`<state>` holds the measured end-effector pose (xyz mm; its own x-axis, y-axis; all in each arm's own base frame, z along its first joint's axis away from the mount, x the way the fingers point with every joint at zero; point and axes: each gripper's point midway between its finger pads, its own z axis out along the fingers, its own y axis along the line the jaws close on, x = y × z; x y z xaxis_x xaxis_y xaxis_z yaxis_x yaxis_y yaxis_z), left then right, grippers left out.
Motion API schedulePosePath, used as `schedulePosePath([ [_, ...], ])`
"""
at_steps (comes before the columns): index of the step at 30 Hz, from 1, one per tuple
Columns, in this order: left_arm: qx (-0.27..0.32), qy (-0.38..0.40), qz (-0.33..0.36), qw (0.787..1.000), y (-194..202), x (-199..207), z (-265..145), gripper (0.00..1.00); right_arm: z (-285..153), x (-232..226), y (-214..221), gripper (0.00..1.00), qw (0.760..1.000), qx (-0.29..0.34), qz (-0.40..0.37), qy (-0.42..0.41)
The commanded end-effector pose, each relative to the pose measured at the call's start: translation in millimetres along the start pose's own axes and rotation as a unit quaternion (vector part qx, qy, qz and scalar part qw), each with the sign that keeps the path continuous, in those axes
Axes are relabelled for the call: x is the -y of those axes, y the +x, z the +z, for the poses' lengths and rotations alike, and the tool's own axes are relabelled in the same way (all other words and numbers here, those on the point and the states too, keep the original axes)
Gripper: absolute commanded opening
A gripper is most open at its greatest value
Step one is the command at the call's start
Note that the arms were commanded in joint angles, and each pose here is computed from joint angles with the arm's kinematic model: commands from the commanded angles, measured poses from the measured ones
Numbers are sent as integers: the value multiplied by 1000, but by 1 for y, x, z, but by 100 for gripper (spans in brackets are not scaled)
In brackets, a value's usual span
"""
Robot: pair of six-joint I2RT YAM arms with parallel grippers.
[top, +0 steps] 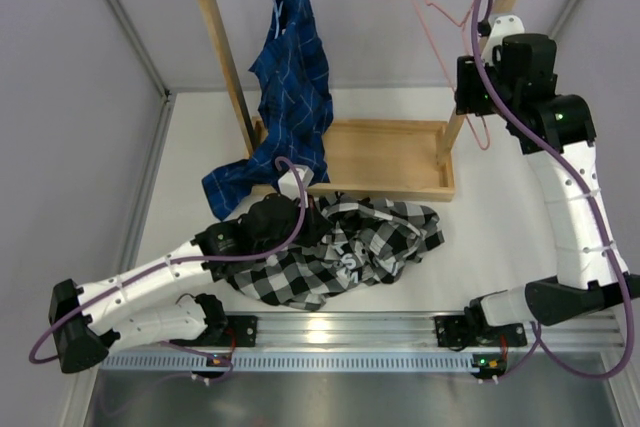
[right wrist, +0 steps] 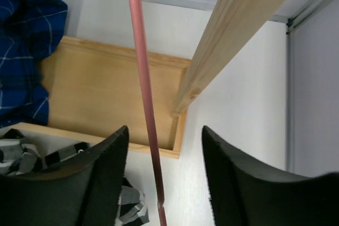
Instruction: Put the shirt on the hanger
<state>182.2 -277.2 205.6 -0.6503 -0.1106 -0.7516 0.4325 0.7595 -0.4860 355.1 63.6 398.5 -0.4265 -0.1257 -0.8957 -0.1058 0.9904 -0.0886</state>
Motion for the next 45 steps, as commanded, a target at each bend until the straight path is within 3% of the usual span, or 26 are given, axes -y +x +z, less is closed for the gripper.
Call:
schedulePosePath([
  [1, 2, 19, 5, 1000, -1, 6, -2, 0, -8, -13, -5, 52, 998, 14, 8, -56],
  [6, -3, 18, 6, 1000, 2, 5, 0, 0, -6, -17, 1, 40, 997, 8, 9, -71],
  [10, -7, 16, 6, 1000, 4, 4, 2, 0, -4, -17, 3, 17, 998, 6, 9, -69],
  [16, -3, 16, 7, 1000, 1, 5, 2, 0, -8, -19, -4, 0, 997, 18, 33, -72],
  [25, 16, 5, -6, 1000, -7, 3, 0, 0, -28, -16, -38, 0, 993, 71, 53, -74],
  [34, 35, -11, -22, 999, -13, -4, -3, 0, -49, -39, -64, 0, 979, 131, 59, -147],
  [38, 51, -20, -32, 998, -17, -9, -7, 0, -69, -45, -81, 0, 965, 185, 67, -172],
  [42, 69, -34, -45, 996, -22, -15, -10, 0, -80, -55, -77, 0, 958, 190, 51, -207],
  [45, 90, -52, -62, 993, -28, -23, -13, 0, -90, -60, -49, 0, 958, 176, 48, -221],
])
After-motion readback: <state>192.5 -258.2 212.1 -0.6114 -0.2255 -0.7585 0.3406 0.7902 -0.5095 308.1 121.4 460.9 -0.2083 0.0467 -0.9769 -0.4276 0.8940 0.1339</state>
